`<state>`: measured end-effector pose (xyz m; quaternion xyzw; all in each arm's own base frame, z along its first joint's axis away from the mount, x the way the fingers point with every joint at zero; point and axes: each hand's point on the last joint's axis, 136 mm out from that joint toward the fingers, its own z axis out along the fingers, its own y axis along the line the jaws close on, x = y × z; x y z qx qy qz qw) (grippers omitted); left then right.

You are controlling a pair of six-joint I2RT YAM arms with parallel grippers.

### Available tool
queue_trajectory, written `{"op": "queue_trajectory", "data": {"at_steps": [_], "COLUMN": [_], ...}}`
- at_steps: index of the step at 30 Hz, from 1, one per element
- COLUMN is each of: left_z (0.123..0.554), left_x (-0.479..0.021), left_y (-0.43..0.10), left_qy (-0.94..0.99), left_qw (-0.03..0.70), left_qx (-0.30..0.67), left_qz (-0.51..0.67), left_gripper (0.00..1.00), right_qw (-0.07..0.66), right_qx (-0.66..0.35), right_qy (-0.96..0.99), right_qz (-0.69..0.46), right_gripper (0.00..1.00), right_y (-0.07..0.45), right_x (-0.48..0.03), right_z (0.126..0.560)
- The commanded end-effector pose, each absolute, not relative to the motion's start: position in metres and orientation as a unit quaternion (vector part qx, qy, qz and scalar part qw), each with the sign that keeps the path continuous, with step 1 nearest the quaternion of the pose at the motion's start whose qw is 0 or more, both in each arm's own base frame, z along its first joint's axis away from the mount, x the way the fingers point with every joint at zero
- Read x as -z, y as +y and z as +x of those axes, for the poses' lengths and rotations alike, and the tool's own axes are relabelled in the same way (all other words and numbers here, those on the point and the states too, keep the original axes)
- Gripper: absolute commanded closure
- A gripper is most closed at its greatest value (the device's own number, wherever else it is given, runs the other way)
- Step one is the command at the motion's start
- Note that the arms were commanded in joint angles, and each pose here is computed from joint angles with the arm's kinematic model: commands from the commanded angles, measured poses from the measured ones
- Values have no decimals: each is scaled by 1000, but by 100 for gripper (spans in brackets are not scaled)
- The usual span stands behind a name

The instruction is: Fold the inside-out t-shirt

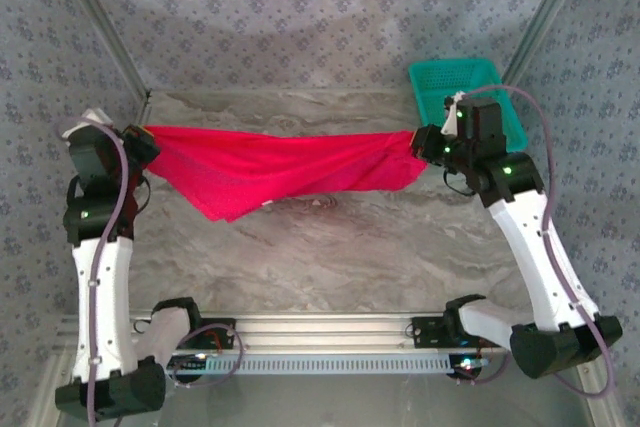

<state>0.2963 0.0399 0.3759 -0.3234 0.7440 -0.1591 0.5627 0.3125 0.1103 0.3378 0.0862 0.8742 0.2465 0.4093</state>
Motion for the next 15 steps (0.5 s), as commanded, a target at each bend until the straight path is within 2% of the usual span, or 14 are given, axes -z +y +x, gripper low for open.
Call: {"op": "queue_trajectory", "data": {"at_steps": [1, 3, 6, 10, 13, 15], "left_z": [288, 302, 340, 383, 411, 423], "left_x": [-393, -376, -310, -211, -157, -141], "left_y": [39, 29, 14, 5, 14, 16], "left_qy": [737, 752, 804, 875, 897, 905], "left_qw": [573, 550, 464, 342, 285, 266], "left_qx": [165, 190, 211, 163, 117, 107], "left_qz": [-319, -310, -305, -302, -315, -315], "left_gripper": [100, 100, 100, 100, 99, 80], "right_qw": [420, 416, 391, 349, 281, 234], "right_qx": [-282, -281, -263, -200, -166, -145], "right_qy": [858, 861, 877, 908, 939, 955], "right_qz": [83, 85, 95, 115, 109, 112], "right_gripper": [100, 100, 100, 100, 100, 100], "right_y": [115, 117, 120, 115, 120, 123], "right_x": [-361, -353, -314, -247, -191, -162], "right_z": [301, 310, 339, 398, 438, 455]}}
